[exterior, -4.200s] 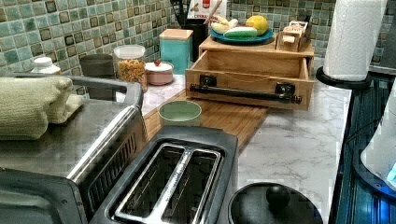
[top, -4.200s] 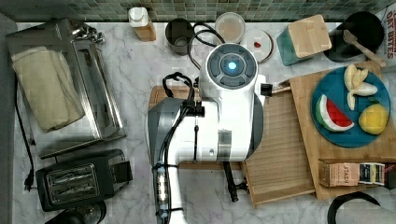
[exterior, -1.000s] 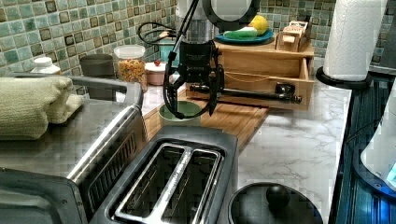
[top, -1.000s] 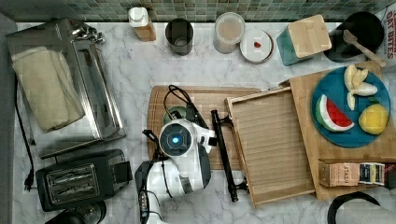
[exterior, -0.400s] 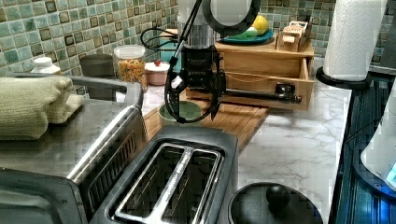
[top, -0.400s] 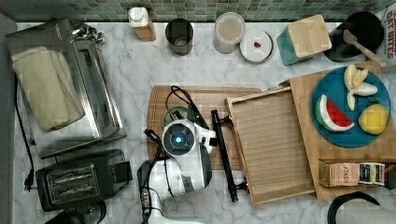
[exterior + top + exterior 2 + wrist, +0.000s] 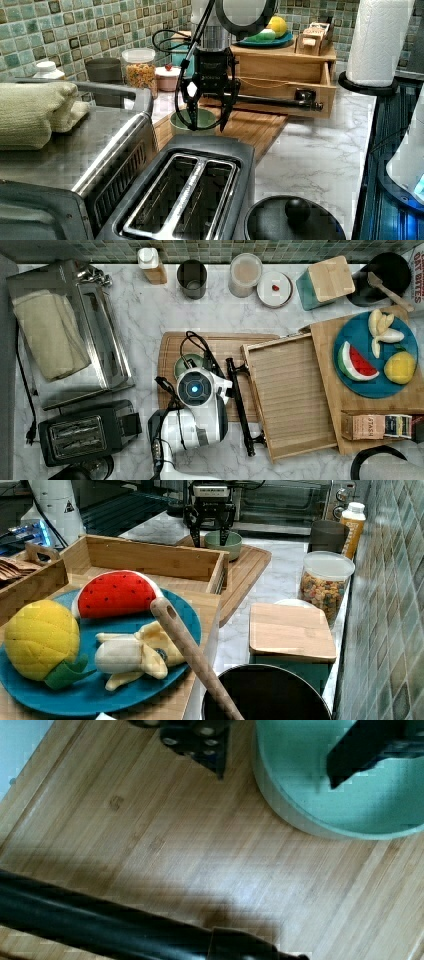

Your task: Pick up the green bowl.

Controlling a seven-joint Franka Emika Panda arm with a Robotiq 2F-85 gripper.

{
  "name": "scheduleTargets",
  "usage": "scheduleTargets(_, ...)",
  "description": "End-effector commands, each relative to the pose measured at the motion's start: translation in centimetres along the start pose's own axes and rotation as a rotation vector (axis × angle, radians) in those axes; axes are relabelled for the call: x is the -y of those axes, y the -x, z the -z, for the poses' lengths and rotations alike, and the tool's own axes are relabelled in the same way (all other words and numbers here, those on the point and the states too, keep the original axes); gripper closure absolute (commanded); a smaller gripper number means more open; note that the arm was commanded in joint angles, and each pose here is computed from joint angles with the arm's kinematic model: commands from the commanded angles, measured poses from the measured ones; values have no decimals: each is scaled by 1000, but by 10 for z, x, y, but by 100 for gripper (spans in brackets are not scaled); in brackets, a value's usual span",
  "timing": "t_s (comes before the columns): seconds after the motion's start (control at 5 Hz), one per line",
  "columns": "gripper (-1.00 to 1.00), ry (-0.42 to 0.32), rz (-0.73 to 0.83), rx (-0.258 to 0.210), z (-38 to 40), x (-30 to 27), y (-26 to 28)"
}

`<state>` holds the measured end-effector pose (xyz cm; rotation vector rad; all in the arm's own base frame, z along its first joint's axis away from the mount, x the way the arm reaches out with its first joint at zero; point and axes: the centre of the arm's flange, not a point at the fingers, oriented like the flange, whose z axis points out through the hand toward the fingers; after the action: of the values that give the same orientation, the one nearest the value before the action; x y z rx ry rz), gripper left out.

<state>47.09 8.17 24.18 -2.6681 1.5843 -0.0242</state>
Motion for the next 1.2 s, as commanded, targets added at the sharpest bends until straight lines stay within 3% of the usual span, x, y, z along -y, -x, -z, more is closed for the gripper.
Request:
scheduleTargets(0.2,100,-46,26,-5,19,-2,-17)
scheduleTargets(0.4,100,-55,40,-12,23,-3,-16)
scheduleTargets(0.6,100,-87,38,-59,42,-5,-6)
scheduleTargets(0.8,100,-65,18,-117,90,8,11)
scheduleTargets(1.0,100,-109,4,-86,161,16,8)
scheduleTargets(1.2,100,-130,-7,-132,216,17,0)
